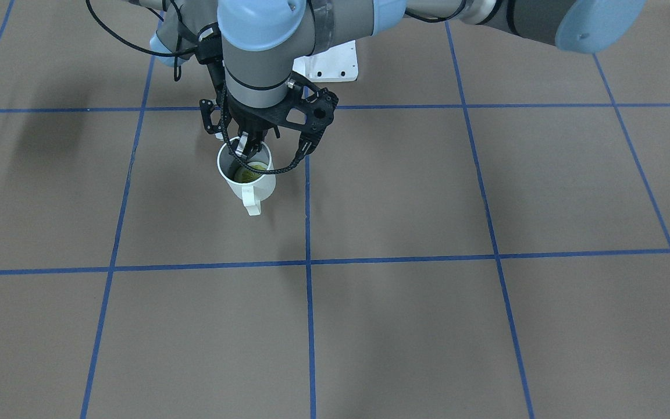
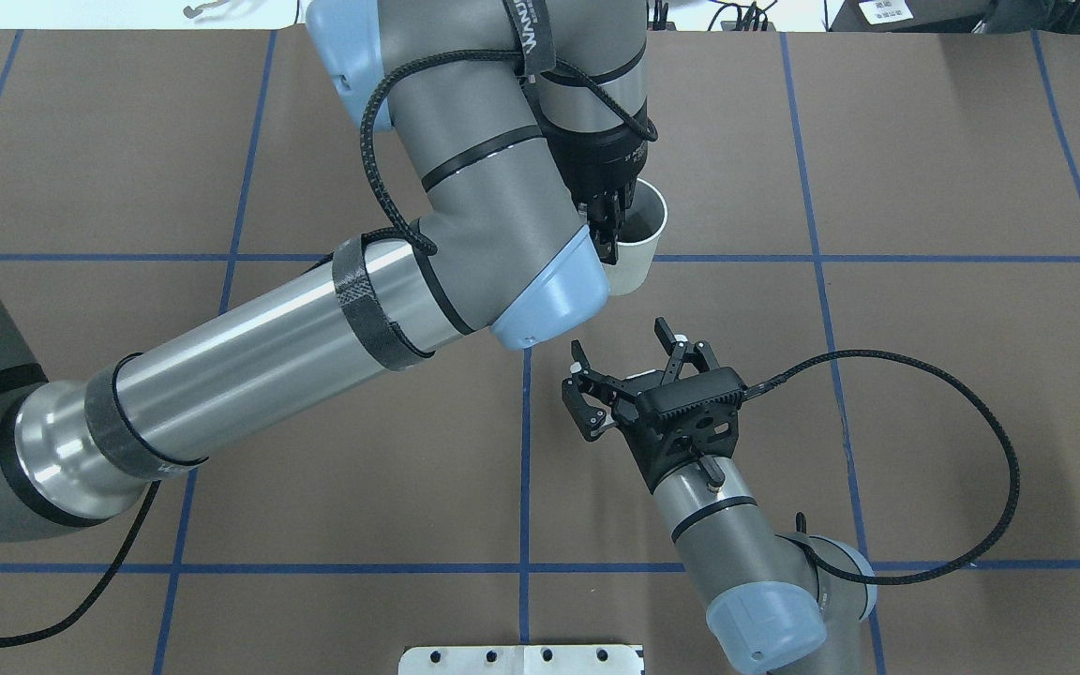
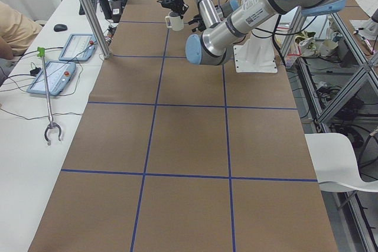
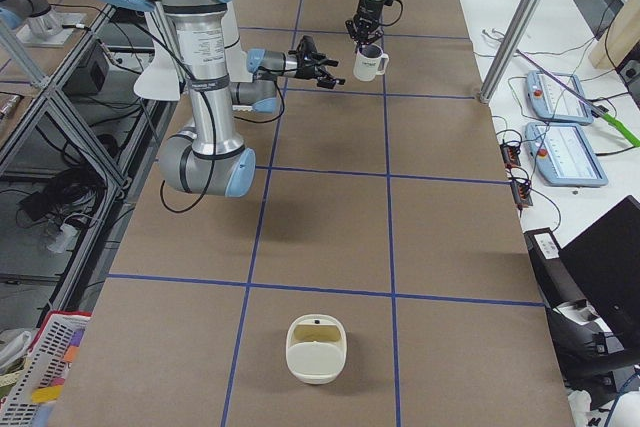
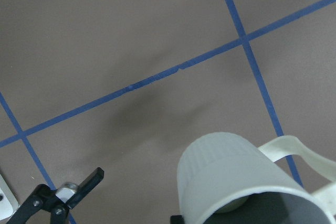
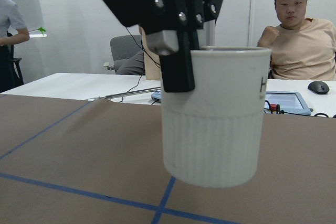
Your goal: Left arm hands cup to right arm to dump lemon
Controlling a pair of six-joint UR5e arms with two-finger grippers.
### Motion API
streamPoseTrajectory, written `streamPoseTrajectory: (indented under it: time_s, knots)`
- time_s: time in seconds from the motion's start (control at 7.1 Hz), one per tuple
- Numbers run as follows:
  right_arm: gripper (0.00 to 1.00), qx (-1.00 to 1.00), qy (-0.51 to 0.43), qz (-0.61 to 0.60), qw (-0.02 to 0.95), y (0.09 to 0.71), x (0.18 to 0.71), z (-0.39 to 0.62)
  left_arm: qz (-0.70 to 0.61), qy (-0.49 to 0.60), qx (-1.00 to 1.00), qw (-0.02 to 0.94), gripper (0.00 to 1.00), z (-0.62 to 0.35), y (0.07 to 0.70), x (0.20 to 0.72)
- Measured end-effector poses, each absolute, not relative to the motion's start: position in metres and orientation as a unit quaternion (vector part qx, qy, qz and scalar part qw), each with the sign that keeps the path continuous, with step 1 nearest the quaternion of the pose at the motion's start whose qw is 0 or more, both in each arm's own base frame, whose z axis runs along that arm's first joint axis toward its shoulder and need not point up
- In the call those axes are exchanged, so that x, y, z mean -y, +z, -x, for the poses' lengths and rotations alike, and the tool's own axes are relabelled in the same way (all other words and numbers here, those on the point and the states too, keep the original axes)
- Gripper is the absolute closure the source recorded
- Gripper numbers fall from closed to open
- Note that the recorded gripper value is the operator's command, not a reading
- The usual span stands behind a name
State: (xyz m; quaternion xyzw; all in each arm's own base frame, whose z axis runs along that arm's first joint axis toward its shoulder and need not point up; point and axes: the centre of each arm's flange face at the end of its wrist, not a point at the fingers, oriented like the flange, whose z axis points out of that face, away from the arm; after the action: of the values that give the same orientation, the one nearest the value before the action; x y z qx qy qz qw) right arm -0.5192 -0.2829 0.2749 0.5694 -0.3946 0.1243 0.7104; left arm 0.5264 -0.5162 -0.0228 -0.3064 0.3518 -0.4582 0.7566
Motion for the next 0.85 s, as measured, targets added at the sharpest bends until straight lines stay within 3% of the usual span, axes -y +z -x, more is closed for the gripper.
streamPoseTrajectory:
  time_s: [0.85]
  knots:
    - [0.01, 0.38, 0.15, -0.583, 0.703, 0.271, 0.304, 0.507, 0.311, -0.448, -0.345, 0.764, 1.0, -0.542, -0.021, 0.499]
